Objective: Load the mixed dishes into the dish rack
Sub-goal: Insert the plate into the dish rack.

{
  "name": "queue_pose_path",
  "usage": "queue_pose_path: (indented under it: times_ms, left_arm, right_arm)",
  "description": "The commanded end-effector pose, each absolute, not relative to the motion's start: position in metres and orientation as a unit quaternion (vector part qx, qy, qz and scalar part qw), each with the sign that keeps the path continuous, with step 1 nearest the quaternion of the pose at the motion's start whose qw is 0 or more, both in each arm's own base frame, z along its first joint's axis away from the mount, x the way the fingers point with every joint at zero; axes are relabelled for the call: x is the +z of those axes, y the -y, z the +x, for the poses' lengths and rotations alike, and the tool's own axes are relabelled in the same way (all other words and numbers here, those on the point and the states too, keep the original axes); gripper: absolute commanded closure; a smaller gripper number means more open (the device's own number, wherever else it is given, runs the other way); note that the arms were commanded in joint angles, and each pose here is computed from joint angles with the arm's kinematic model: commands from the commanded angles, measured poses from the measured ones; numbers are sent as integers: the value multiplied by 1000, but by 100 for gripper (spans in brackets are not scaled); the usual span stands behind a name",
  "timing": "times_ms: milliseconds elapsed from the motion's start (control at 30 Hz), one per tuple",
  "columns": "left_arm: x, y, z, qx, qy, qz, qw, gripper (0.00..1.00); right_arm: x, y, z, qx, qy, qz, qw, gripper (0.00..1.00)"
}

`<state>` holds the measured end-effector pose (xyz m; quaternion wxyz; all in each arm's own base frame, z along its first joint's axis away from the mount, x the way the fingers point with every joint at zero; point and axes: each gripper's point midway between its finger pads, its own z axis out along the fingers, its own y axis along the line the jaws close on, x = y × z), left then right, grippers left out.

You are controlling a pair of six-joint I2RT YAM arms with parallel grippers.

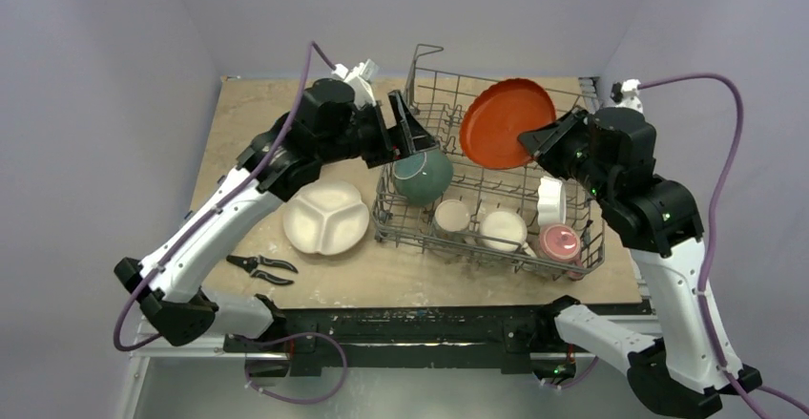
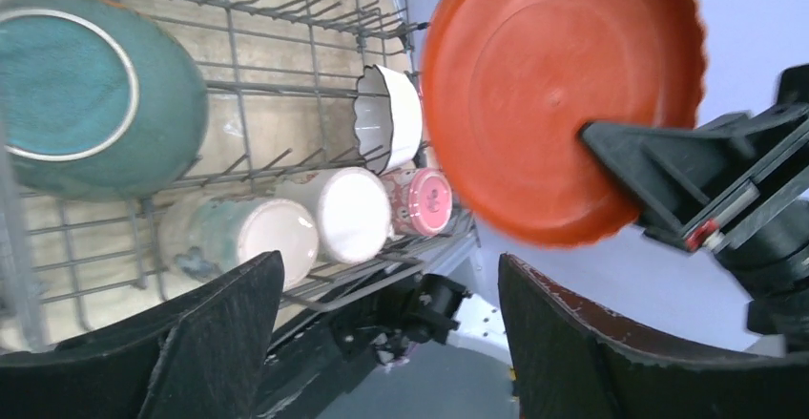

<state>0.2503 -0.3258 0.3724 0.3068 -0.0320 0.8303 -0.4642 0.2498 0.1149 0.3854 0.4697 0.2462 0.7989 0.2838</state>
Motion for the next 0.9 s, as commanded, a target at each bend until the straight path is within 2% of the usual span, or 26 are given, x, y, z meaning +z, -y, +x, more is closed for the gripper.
queue_pose_path:
  times_ms: [0,233,367,433,600,700,867]
  left_arm:
    - [408,278,232,-404,-814,71,411,17]
    - [410,197,232,-203,-810,194,515,13]
    - [413,167,226,-122,-802,261,524,13]
    - [406,154,223,-104,-798,257,535,11]
    - [380,144,217,-89,-805,266,522,9]
    - [367,141,223,-57,-801,293,518,9]
    - [369,136,234,-25,-800,294,523,9]
  right_arm:
    - [410,-68,249,165,-793,231,540,100]
    - [412,3,255,-86,-805,207,549,100]
    - [400,24,273,-204,-799,215,523,100]
    - [399,38,282,-259,-792,222,507,100]
    - [390,64,313,-320,-798,216,463,100]
    - [362,76,317,-391,-802,191,409,100]
    - [323,96,318,-429,-810,179,357,100]
